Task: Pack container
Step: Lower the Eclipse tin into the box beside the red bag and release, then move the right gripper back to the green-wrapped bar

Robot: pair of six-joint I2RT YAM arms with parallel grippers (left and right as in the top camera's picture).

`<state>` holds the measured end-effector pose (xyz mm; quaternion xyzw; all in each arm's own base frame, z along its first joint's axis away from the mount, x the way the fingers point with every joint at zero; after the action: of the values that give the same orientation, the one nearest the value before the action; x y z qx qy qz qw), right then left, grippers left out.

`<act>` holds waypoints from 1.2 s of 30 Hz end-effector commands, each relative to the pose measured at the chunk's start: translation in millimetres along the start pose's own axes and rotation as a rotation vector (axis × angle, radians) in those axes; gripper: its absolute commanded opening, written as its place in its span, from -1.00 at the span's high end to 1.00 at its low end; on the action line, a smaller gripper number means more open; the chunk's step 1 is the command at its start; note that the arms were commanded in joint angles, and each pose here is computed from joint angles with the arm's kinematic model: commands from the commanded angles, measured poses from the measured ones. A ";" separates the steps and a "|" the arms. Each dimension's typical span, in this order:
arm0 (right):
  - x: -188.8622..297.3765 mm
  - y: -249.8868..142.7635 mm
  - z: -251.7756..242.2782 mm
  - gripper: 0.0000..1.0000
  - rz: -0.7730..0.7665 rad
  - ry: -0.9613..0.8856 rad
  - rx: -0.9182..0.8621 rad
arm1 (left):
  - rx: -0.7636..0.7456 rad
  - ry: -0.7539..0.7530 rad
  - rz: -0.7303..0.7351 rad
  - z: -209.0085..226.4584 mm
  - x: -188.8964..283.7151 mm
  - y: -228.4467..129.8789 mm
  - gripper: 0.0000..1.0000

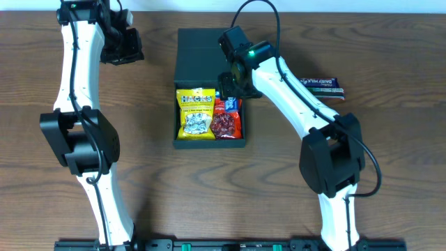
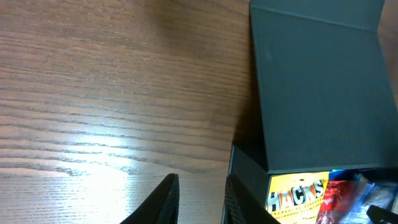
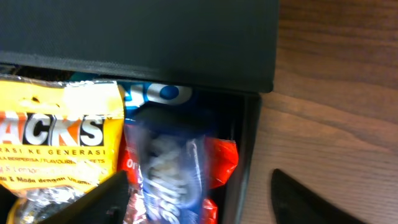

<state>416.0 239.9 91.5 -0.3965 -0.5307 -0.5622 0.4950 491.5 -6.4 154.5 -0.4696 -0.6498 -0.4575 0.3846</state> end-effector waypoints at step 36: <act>54.2 49.6 -222.6 -0.39 -0.129 -0.121 -0.689 | -0.020 0.001 -0.016 1.7 4.2 4.8 0.46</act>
<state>472.9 21.6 112.6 -0.5485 -0.3482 -0.7117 0.2673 490.7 -6.5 154.3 -0.4732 -0.6459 -0.4613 0.3823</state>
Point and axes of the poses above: each gripper's point midway between its finger pads, its own x axis back along the fingers, its own z axis along the line the jaws close on, y = z × x, the point moved 1 cm from there along x, back along the fingers, and after that the axes turned 1 degree about -x, right-handed, at the moved point
